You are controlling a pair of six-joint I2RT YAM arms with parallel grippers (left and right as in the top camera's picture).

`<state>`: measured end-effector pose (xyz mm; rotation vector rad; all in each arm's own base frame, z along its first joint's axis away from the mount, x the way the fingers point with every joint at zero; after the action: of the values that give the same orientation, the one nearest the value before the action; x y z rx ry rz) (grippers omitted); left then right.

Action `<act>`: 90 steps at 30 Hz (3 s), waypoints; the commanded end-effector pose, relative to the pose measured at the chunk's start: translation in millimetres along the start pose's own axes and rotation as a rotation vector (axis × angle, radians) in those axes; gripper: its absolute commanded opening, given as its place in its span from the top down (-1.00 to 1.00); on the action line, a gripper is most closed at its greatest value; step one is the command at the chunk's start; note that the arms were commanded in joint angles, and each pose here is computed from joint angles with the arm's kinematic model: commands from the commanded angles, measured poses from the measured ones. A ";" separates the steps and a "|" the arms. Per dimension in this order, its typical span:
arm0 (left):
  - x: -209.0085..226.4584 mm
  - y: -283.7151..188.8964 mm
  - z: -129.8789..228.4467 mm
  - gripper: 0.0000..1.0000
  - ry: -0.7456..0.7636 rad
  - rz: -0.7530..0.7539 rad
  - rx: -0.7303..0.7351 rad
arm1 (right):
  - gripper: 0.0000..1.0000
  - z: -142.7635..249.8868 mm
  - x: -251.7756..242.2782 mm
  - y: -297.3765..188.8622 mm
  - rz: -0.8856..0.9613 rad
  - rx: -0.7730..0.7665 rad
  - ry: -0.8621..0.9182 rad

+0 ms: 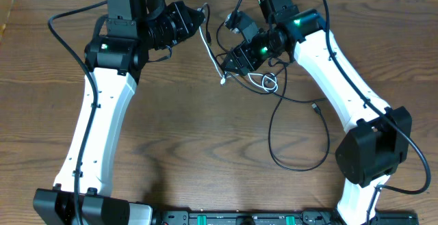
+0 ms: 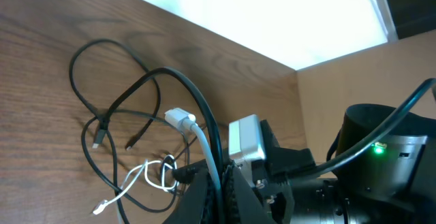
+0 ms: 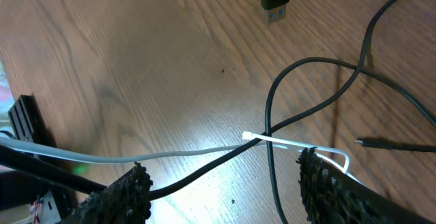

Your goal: Untangle cables

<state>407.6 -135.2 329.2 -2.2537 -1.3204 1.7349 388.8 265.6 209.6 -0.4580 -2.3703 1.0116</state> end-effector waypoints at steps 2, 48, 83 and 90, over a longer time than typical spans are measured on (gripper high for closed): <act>-6.1 -7.0 -9.0 0.85 0.012 -0.006 -0.044 | -0.38 -7.8 5.7 -10.0 -0.016 -0.023 -0.032; 3.6 -7.3 1.4 0.85 -0.089 -0.045 0.001 | 0.12 -36.2 3.1 -13.8 0.495 -0.049 -0.063; 13.1 -8.0 7.1 0.85 -0.079 -0.095 0.017 | 0.74 -32.2 -23.1 -31.4 0.707 -0.006 -0.082; 17.3 -8.5 11.9 0.84 -0.070 -0.115 0.038 | 0.98 -34.0 -22.1 -30.6 0.697 -0.025 -0.057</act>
<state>393.5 -126.2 303.9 -2.0231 -1.3834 1.8551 424.1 258.0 234.6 -1.3004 -2.3145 1.3376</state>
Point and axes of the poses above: each gripper's point midway between its finger pads, its own y axis out along the fingers, its own x axis along the line the jaws close on, z = x × y, the point moved 3 cm from there along -y, back along the fingers, and after that the axes turned 6 degrees about -y, right-handed, at the moved point
